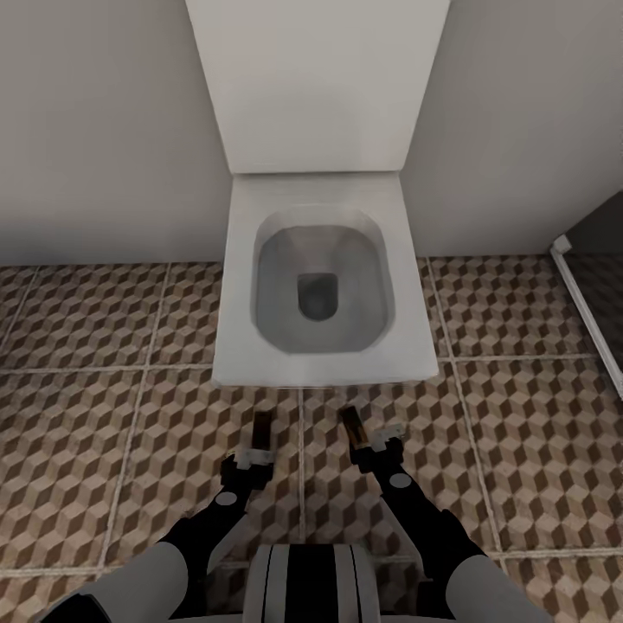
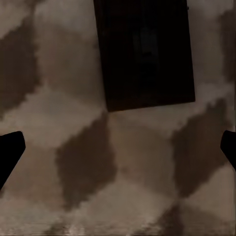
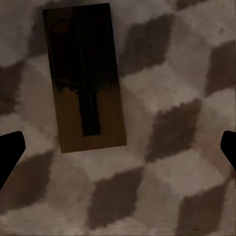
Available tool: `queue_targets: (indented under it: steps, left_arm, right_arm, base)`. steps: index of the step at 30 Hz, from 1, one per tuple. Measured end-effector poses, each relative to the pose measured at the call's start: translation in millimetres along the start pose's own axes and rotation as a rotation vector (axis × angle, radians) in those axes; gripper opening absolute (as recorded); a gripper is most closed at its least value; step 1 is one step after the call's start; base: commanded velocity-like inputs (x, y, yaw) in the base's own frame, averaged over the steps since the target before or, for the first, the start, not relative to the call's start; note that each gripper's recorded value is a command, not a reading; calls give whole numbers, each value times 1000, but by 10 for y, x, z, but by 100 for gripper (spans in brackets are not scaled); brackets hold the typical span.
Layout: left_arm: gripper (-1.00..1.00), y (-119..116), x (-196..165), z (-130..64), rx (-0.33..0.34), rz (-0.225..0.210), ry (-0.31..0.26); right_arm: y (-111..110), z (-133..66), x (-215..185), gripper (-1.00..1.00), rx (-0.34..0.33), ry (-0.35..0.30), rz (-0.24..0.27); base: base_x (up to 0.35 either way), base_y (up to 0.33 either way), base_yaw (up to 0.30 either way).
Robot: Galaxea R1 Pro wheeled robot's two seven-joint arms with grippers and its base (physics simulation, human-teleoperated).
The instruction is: Take the four mousetraps from the cabinet in the bathroom and place them on the bathroom floor. Make sure all four end up on the same floor surface, and ensure that at least two of them are either under or directly next to the same bathroom sink.
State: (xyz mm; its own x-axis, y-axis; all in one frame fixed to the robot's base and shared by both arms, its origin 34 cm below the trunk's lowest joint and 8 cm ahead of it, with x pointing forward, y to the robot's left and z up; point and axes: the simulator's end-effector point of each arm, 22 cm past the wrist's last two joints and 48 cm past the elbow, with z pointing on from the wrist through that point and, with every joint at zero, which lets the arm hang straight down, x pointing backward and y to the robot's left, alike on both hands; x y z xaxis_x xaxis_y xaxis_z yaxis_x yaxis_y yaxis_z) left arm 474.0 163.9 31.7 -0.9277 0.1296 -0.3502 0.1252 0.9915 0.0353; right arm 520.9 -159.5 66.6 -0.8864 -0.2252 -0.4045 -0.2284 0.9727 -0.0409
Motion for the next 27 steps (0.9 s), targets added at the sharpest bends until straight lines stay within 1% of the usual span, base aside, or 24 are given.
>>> queue_targets:
  steps: [27]
  left_arm:
    - [100,-33,-4,-3,4,-3,0]
  right_arm:
    - [0,0,0,100,0,0,0]
  base:
    - [-330,0,0]
